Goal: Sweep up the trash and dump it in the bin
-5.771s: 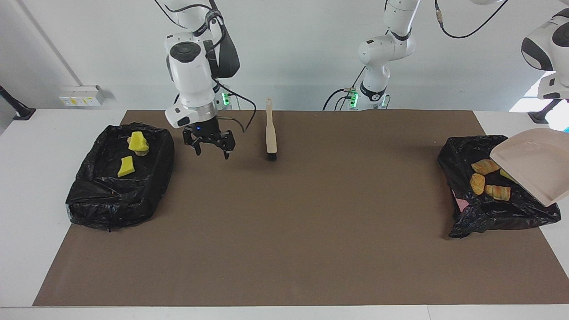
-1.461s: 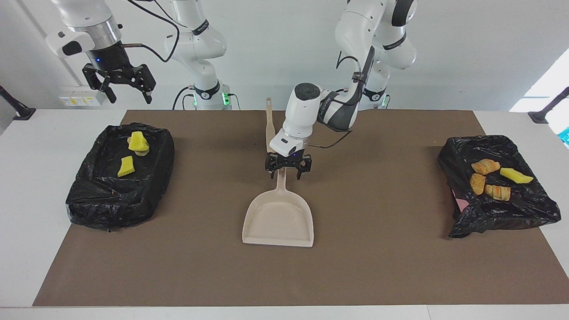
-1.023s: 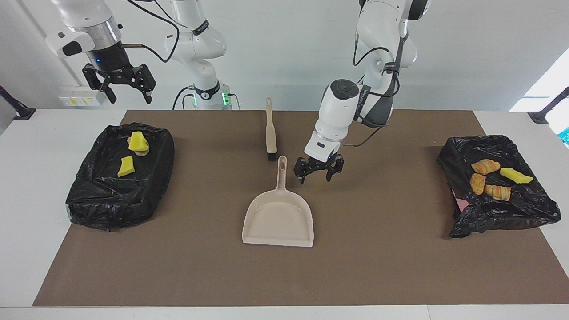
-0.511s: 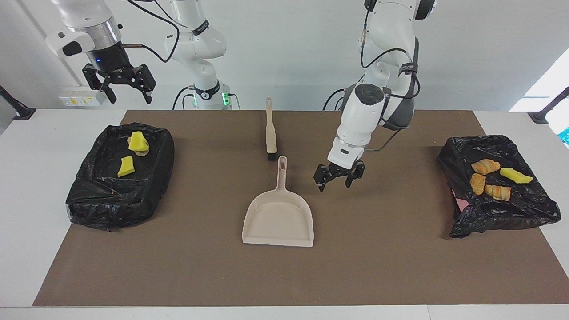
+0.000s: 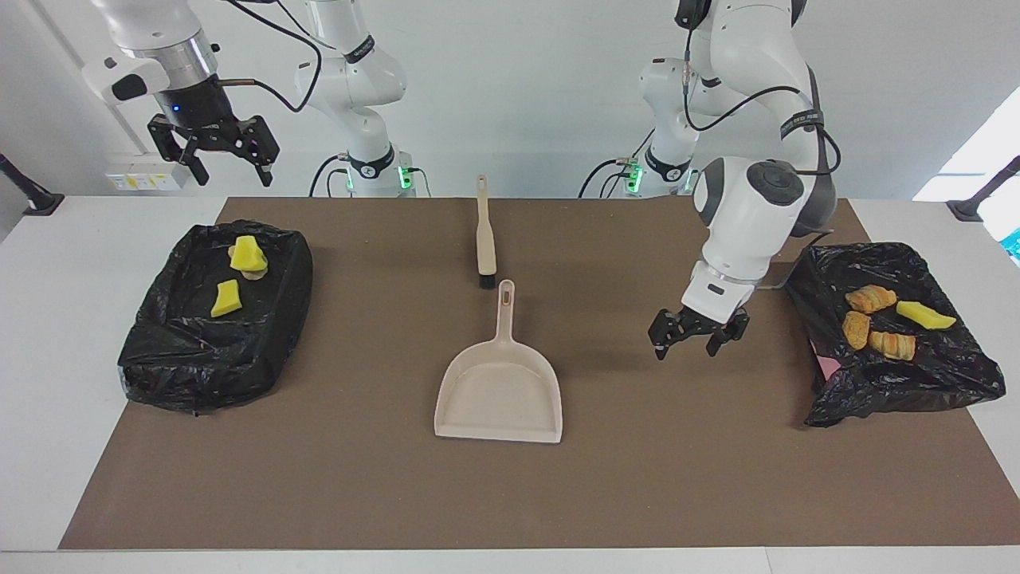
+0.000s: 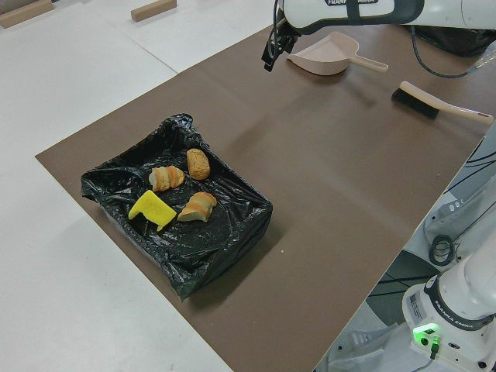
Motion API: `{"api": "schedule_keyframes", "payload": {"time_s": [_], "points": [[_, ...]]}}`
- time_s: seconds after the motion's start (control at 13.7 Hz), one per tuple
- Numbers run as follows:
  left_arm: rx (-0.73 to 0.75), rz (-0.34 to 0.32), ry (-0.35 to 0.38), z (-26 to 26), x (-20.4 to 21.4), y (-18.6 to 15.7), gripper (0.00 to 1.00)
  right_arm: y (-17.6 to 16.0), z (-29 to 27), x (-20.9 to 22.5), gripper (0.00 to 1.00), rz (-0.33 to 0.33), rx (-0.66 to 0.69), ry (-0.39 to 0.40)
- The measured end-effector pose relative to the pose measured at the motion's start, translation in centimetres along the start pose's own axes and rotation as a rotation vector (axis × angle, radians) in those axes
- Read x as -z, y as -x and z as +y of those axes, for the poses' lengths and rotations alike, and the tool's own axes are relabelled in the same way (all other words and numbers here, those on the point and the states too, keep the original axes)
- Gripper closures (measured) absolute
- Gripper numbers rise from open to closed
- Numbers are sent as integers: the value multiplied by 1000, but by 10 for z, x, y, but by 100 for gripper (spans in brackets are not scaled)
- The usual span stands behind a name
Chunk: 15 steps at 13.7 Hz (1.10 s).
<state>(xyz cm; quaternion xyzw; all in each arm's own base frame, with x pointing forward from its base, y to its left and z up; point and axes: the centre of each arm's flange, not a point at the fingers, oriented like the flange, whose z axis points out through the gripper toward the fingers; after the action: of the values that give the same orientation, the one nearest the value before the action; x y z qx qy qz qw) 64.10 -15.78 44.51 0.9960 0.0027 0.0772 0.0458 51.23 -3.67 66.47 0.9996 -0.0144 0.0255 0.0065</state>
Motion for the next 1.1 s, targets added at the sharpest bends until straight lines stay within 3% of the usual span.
{"api": "schedule_keyframes", "payload": {"time_s": [0.58,1.1], "points": [[-214,-92,36,-124,86,7,0,0,-1,-2,0,-5,0,-6],[-225,-54,45,-135,167,37,0,1,-1,-4,0,-8,0,-6]]}}
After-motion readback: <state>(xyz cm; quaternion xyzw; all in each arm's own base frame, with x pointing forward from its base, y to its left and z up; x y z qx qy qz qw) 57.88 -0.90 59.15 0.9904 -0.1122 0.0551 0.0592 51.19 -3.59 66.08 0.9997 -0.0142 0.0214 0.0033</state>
